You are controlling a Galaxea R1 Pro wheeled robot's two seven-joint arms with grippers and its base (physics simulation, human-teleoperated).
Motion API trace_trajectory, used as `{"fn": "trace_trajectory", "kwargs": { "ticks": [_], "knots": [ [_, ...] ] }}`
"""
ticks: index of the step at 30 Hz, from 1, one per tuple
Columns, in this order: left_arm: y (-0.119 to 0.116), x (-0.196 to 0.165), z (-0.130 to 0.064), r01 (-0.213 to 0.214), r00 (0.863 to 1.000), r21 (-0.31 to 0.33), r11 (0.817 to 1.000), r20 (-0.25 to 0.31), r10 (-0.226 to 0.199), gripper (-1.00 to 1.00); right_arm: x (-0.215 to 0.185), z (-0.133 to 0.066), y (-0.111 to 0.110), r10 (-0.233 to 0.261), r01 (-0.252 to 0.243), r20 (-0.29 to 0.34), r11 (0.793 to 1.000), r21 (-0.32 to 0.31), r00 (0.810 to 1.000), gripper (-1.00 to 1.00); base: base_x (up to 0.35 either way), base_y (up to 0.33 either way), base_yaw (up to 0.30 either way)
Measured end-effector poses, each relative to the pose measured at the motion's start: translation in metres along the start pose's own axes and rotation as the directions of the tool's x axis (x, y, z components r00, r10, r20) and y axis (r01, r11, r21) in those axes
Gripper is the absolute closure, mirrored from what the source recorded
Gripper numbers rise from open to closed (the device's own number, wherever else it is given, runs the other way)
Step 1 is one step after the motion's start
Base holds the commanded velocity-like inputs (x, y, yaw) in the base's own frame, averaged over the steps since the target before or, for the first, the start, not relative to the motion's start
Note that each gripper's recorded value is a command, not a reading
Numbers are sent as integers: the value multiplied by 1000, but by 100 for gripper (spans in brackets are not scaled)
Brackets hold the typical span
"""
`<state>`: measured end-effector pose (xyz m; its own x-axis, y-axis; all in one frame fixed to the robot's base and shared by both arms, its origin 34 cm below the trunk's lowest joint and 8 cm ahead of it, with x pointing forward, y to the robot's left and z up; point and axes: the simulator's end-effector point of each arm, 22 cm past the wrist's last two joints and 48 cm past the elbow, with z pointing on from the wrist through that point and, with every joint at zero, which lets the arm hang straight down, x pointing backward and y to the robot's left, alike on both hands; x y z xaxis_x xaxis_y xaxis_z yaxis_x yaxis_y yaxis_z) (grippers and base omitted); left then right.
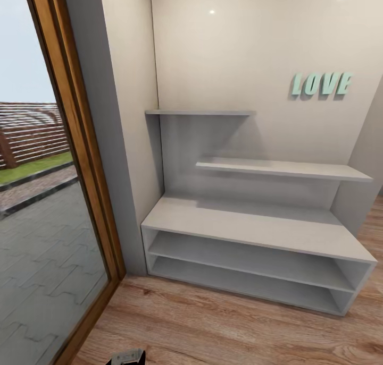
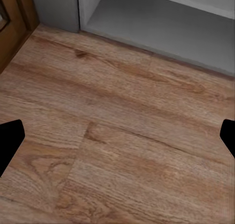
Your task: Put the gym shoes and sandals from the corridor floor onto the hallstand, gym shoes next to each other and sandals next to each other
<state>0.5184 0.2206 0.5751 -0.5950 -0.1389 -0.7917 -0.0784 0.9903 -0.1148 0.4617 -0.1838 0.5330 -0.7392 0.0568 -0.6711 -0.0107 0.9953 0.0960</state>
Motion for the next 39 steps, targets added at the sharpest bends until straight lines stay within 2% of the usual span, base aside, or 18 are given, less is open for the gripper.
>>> {"fn": "trace_trajectory", "kwargs": {
  "ticks": [17, 22, 26, 31, 39],
  "knots": [
    [-4, -10, 2, 10, 1000, 1, 1000, 28, -10, -100, -7, 0, -1, 1, -1, 33, 1000, 3, 999, -100, 0, 0, 0],
    [-4, -27, 8, 9, 998, 1, 1000, 65, -9, -100, -17, 2, -1, 2, -2, 53, 1000, 5, 999, -100, 0, 0, 0],
    [-3, -45, 13, 12, 995, 0, 1000, 98, -12, -100, -41, 8, -1, 0, -1, 88, 1000, 9, 996, -100, 0, 0, 0],
    [-3, -54, 15, 15, 993, 0, 1000, 119, -15, -100, -68, 14, -3, -3, 1, 127, 1000, 17, 992, -100, 0, 0, 0],
    [-4, -61, 16, 20, 990, 0, 1000, 143, -19, -100, -83, 17, -4, -6, 2, 151, 1000, 25, 988, -100, 0, 0, 0]
  ]
}}
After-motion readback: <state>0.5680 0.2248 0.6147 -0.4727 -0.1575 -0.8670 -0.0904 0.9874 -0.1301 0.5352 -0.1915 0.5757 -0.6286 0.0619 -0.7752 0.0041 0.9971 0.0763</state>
